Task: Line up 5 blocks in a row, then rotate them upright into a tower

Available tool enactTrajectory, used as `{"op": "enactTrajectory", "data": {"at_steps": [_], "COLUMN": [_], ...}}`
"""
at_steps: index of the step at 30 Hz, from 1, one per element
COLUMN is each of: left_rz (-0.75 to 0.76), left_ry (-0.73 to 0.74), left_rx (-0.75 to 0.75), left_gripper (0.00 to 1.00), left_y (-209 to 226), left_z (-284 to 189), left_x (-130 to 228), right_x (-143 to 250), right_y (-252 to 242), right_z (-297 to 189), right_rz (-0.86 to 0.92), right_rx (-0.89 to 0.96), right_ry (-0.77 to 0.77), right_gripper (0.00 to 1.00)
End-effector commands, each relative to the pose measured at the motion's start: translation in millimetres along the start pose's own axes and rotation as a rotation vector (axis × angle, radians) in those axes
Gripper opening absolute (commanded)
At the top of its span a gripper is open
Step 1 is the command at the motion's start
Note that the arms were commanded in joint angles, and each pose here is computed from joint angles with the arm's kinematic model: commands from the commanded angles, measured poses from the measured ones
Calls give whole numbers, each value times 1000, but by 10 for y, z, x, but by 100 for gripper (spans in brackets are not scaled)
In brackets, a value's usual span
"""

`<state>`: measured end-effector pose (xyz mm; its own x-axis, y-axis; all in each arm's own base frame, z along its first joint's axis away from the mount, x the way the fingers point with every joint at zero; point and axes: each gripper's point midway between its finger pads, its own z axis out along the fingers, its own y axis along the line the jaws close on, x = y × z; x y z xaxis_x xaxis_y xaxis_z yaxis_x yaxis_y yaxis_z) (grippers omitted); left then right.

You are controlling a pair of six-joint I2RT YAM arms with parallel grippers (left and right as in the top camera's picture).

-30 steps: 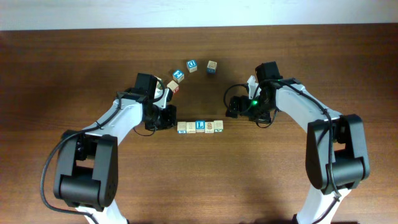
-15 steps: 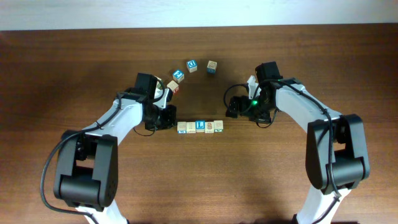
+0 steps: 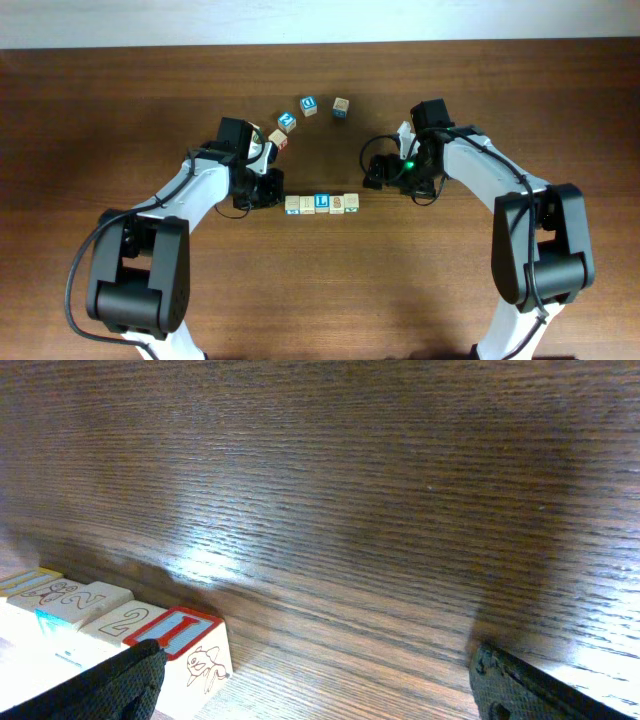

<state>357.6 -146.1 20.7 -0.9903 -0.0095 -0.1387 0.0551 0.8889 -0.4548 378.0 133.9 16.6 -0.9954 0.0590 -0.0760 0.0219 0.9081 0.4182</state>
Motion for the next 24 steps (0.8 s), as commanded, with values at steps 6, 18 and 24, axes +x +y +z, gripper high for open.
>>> {"op": "enactTrajectory", "data": {"at_steps": [6,18,24], "left_rz": [86,135,161], "left_ry": [11,-8,-5], "left_rx": [9,-7,-4], "left_gripper": [0,0,0], "left_y": [9,179,133], "left_z": [20,-301,-281], "left_x": [20,-19,-12], "right_x": [133,270,237], "right_y": [-340,249,358], "right_z": [195,-50,45], "right_rz": [22,-123,-185], "right_rx": [114,-289,-357], "right_ry": [46,24,-35], "right_gripper": [98,5,4]}}
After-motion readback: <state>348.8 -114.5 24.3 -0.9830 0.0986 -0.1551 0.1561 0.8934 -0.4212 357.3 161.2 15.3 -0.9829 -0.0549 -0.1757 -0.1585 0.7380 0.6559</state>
